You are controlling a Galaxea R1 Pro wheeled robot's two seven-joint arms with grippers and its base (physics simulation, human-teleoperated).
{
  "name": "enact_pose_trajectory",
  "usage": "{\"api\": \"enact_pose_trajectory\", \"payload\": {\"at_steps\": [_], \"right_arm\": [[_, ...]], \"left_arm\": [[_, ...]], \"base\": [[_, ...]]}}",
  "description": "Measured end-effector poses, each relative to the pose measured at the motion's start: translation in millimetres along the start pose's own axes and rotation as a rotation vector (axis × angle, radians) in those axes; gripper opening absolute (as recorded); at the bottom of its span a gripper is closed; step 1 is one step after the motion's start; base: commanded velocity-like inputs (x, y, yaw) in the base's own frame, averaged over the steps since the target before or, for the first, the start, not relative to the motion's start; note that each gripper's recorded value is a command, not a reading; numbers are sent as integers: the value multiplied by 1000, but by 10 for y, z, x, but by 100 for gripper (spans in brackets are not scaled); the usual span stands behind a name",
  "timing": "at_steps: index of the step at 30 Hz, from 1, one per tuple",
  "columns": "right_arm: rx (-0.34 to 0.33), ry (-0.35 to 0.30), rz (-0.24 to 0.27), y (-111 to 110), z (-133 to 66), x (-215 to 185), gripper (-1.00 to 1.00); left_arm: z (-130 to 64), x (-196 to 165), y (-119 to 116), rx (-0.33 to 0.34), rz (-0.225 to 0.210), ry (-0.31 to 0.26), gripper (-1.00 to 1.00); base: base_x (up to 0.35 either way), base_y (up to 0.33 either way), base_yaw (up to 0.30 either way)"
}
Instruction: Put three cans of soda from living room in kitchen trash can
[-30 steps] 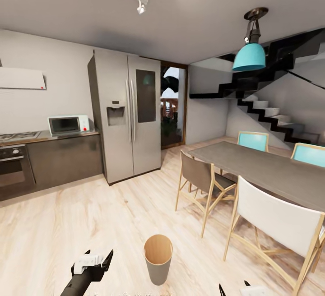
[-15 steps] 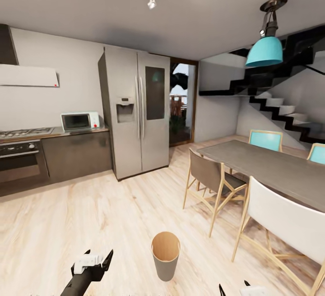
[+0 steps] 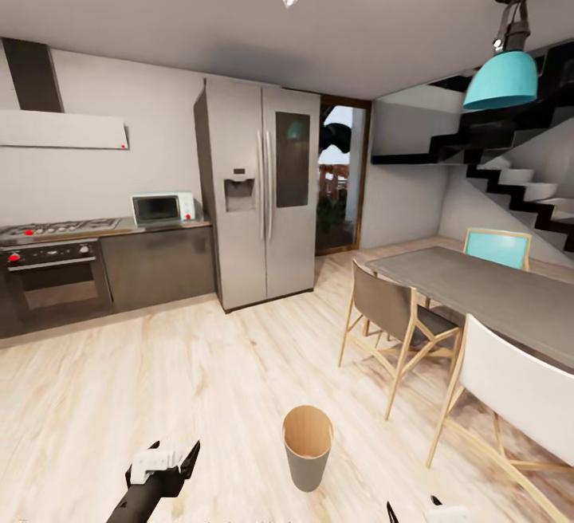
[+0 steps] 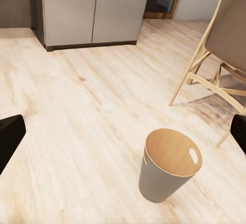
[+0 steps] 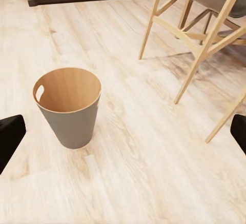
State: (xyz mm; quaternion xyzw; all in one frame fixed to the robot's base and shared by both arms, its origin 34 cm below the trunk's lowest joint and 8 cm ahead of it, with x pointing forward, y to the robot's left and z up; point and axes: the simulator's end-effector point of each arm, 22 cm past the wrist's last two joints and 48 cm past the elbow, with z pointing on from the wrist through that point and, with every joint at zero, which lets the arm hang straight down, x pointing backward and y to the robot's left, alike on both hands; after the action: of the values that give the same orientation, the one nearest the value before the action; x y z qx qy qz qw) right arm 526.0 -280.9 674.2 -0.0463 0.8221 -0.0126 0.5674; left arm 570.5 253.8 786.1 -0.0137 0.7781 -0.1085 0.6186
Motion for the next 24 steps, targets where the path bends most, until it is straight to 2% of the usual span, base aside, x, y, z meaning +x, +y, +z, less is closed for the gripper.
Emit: {"api": "enact_pose_trajectory", "payload": {"at_steps": [15, 24], "right_arm": [[-1, 18, 0, 3, -1, 74, 100], [-5, 9, -3, 13, 9, 32, 100]], "left_arm": [[9, 77, 13, -3, -2, 18, 100], [11, 100, 13, -3, -3, 23, 100]], "base": [[0, 0, 160], [0, 0, 44]]}}
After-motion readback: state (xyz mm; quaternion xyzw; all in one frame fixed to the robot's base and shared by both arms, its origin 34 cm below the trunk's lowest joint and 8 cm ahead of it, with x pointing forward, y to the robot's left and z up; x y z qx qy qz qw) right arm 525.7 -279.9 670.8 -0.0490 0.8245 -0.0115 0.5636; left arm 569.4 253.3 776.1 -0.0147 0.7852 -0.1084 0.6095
